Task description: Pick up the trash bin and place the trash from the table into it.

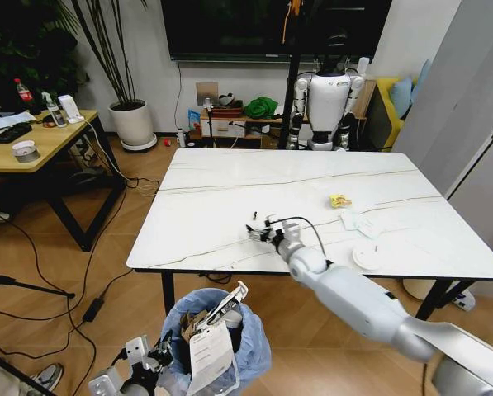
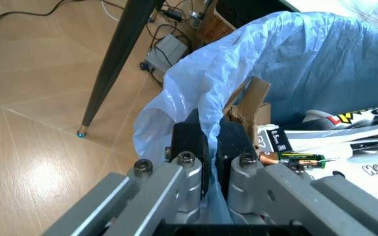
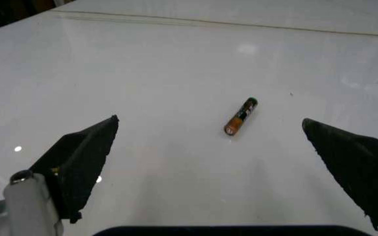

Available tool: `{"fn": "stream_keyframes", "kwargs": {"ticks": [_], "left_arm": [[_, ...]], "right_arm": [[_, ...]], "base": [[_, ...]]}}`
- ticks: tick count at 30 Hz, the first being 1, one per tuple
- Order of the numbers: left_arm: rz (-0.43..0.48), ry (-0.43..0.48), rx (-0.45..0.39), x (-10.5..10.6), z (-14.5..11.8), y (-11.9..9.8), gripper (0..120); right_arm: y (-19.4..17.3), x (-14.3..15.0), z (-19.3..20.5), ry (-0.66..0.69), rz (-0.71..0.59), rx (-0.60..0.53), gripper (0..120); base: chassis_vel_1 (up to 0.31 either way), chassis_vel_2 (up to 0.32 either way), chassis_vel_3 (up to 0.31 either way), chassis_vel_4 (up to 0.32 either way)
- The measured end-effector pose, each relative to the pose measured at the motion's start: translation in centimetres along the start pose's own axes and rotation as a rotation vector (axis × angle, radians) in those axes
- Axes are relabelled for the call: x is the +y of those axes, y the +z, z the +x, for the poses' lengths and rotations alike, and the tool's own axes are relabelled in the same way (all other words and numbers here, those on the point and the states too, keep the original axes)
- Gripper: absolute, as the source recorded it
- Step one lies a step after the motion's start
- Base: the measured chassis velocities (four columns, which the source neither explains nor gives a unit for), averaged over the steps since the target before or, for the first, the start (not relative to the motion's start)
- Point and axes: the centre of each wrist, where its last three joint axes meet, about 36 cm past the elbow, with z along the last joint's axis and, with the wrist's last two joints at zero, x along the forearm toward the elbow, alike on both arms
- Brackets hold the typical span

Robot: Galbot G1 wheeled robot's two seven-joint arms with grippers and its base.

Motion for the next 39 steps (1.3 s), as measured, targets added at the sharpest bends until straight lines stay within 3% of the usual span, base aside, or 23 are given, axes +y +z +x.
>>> {"fn": "stream_keyframes", "kwargs": {"ticks": [7,22,28,39], "left_arm": [[-0.001,-0.001,0.002,0.0,0.0,0.0,0],[0.001,-0.003,-0.003,0.1,0.0,-0.1,0],[0.002,-0.003,-0.004,0.1,0.0,-0.1,0],[-0.002,-0.005,-0.007,0.4,-0.2,-0.3,0]], "right_arm": [[-0.9,-1.3,-2.2,0.025,0.022,-0.001,100],[1.4,-2.4,-3.4,0.048,0.05,0.031,98],[1.1,-2.3,-3.9,0.045,0.051,0.03,83],[1.7,-1.9,-3.8,0.03,0.079,0.041,39]], "base": [[0.0,0.0,0.0,0.0],[0.0,0.0,0.0,0.0],[0.0,0.0,0.0,0.0],[0.0,0.0,0.0,0.0]]}}
